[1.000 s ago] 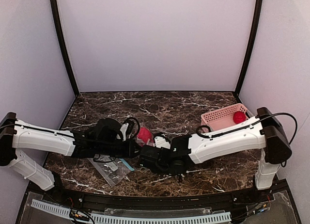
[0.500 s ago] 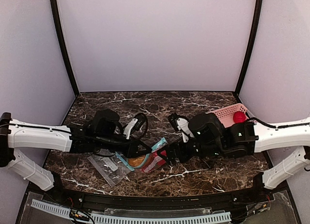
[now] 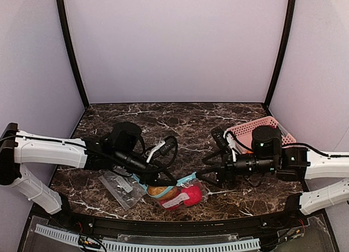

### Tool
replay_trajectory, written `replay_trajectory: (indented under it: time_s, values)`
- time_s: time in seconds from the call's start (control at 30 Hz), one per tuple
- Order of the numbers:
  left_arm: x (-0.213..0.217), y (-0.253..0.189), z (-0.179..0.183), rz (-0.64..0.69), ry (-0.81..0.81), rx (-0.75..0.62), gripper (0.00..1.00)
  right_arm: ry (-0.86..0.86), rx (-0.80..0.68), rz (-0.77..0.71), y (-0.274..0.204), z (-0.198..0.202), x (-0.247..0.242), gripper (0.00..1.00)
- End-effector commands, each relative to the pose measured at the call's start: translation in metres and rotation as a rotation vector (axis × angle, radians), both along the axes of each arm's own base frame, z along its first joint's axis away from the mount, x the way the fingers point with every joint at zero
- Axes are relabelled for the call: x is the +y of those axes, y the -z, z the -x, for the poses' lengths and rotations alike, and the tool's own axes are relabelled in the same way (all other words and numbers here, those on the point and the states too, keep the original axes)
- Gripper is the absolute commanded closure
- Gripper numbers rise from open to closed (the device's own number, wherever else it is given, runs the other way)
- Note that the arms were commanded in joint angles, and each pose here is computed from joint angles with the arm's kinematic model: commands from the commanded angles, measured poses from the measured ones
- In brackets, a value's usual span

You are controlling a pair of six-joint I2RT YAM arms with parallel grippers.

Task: Place the food in the zip-top bag and seal the zipper
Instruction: Pass from the left arm to the right

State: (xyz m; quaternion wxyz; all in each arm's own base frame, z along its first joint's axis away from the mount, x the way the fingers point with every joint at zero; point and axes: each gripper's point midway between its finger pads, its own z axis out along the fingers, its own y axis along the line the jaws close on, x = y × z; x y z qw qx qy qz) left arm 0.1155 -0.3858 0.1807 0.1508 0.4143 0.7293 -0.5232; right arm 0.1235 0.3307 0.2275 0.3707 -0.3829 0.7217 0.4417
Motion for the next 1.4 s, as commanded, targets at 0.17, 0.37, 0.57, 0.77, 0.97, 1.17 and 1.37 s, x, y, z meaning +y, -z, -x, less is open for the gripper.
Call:
replay_trajectory:
  time_s: [0.17, 0.37, 0.57, 0.77, 0.97, 1.17, 1.37]
  values:
    - [-0.004, -0.011, 0.016, 0.031, 0.088, 0.010, 0.99, -0.174, 0.104, -0.060, 0.014, 0.021, 0.025, 0.36]
    - [-0.005, -0.009, 0.012, 0.019, 0.065, -0.007, 0.99, -0.273, 0.177, -0.083, 0.018, 0.032, 0.043, 0.57]
    - [-0.003, -0.005, 0.007, 0.000, 0.034, -0.029, 0.99, -0.300, 0.218, -0.089, 0.023, 0.035, 0.049, 0.90]
    - [0.002, 0.003, 0.004, -0.038, 0.008, -0.045, 0.99, -0.158, 0.194, -0.052, 0.030, 0.015, 0.043, 1.00]
    - [0.010, 0.015, 0.005, -0.088, 0.006, -0.051, 0.99, 0.104, 0.166, 0.092, 0.051, -0.022, 0.020, 1.00]
    - [0.018, 0.027, 0.008, -0.151, 0.018, -0.059, 0.99, 0.193, 0.164, 0.135, 0.057, -0.031, 0.005, 1.00]
    - [0.023, 0.034, 0.007, -0.186, 0.021, -0.073, 0.99, 0.211, 0.168, 0.161, 0.063, -0.030, -0.004, 1.00]
